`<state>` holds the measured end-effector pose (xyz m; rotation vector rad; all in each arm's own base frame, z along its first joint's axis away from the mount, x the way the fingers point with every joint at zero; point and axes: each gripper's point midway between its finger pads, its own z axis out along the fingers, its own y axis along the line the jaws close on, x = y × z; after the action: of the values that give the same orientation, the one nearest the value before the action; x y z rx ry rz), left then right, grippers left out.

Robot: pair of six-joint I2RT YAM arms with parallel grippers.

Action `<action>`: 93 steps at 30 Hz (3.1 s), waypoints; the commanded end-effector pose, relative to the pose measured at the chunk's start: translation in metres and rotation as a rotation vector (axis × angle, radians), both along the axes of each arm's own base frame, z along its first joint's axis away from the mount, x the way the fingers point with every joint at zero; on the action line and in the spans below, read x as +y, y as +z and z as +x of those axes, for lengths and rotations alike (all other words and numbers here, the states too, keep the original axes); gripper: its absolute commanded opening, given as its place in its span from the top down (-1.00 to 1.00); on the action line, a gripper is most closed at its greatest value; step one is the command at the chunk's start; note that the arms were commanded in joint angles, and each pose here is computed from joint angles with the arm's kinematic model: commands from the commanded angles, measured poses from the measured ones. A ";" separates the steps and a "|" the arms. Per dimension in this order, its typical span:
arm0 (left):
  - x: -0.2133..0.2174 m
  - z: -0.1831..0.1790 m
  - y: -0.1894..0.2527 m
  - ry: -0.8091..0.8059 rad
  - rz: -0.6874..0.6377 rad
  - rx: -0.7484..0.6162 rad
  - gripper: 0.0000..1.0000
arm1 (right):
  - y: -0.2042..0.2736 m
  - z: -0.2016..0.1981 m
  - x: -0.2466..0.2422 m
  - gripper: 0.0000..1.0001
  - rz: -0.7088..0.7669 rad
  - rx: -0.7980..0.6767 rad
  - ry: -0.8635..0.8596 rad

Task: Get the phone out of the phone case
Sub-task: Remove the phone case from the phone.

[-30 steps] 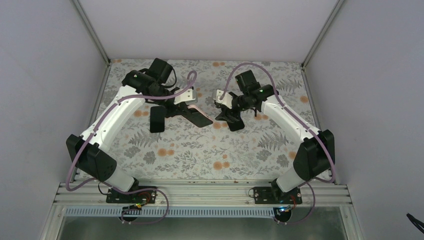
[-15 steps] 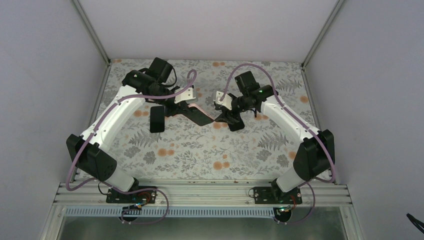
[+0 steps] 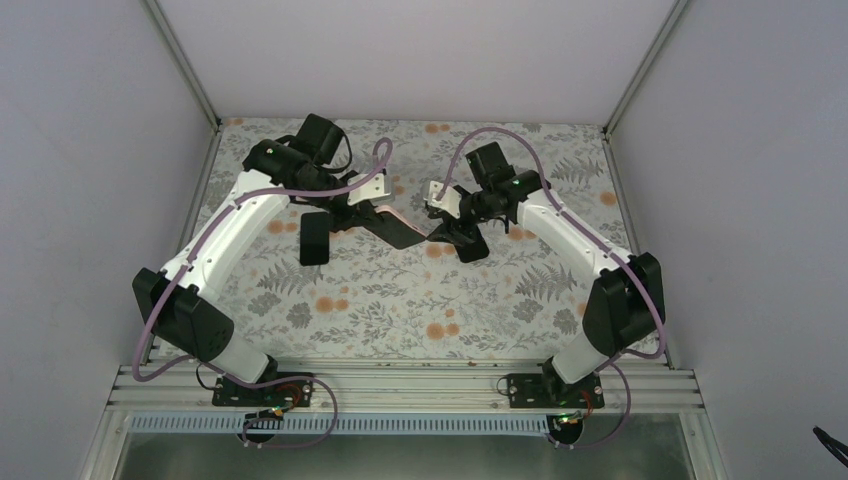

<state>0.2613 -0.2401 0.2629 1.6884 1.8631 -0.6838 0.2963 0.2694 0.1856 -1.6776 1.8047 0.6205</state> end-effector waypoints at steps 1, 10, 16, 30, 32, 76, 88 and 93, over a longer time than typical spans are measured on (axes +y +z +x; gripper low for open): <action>-0.016 -0.012 0.024 -0.072 -0.127 0.015 0.95 | 0.014 0.026 0.008 -0.12 0.026 -0.081 -0.057; -0.023 -0.023 0.021 -0.112 -0.161 0.061 0.95 | 0.036 0.039 0.023 -0.12 0.082 -0.089 -0.060; -0.027 -0.029 0.029 -0.149 -0.204 0.078 0.95 | 0.043 0.041 0.033 -0.13 0.116 -0.080 -0.044; -0.023 -0.007 0.072 -0.130 -0.288 -0.038 0.95 | 0.091 -0.069 0.081 -0.15 0.315 0.126 0.394; -0.020 0.007 0.077 -0.095 -0.307 -0.059 0.95 | 0.104 -0.079 0.082 -0.16 0.357 0.165 0.437; 0.007 0.116 0.178 0.682 -0.310 -1.103 -0.99 | 0.235 0.198 -0.031 0.94 0.737 0.168 -0.950; -0.051 0.165 0.154 0.680 -0.422 -0.990 -1.00 | 0.212 0.191 0.002 0.94 0.700 0.199 -0.915; -0.057 0.174 0.141 0.680 -0.396 -0.973 -1.00 | 0.215 0.188 0.004 0.94 0.704 0.201 -0.901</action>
<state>0.4296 -0.2926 0.3978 0.8179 1.3095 0.1021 0.4878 0.2746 0.3600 -0.2922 2.0308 0.8320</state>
